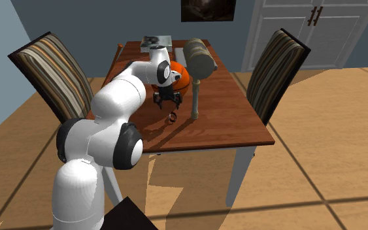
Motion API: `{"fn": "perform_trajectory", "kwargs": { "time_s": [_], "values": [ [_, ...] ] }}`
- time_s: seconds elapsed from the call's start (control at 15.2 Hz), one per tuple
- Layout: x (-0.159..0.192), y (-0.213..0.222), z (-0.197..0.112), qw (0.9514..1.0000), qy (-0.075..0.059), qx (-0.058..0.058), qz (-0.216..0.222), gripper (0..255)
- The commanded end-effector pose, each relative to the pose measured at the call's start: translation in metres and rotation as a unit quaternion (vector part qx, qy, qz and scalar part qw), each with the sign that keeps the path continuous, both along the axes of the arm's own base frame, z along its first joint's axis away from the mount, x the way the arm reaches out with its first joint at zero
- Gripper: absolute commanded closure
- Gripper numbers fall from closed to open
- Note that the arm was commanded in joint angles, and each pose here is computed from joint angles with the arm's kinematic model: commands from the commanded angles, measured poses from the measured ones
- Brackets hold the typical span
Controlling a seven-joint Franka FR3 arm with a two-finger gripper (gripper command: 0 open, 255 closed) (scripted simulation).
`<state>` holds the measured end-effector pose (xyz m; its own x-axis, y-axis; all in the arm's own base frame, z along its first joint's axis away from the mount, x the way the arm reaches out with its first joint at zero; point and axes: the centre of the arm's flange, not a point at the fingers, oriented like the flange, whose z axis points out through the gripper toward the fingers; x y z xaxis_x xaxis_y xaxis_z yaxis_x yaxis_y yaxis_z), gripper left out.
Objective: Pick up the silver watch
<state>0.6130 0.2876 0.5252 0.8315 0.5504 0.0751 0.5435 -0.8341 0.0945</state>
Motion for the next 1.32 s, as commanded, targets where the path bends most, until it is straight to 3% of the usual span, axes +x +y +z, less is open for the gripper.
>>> {"fn": "perform_trajectory", "kwargs": {
  "time_s": [0.0,0.26,0.33,0.92,1.25],
  "values": [
    [0.002,0.002,-0.010,1.0000,-0.001,0.000,0.000,0],
    [0.002,0.002,-0.024,1.0000,-0.001,0.000,0.000,0],
    [0.002,0.002,-0.024,1.0000,-0.001,0.000,0.000,255],
    [0.002,0.002,-0.024,1.0000,-0.001,0.000,0.000,255],
    [0.002,0.002,0.002,1.0000,-0.001,0.000,0.000,255]
  ]
}}
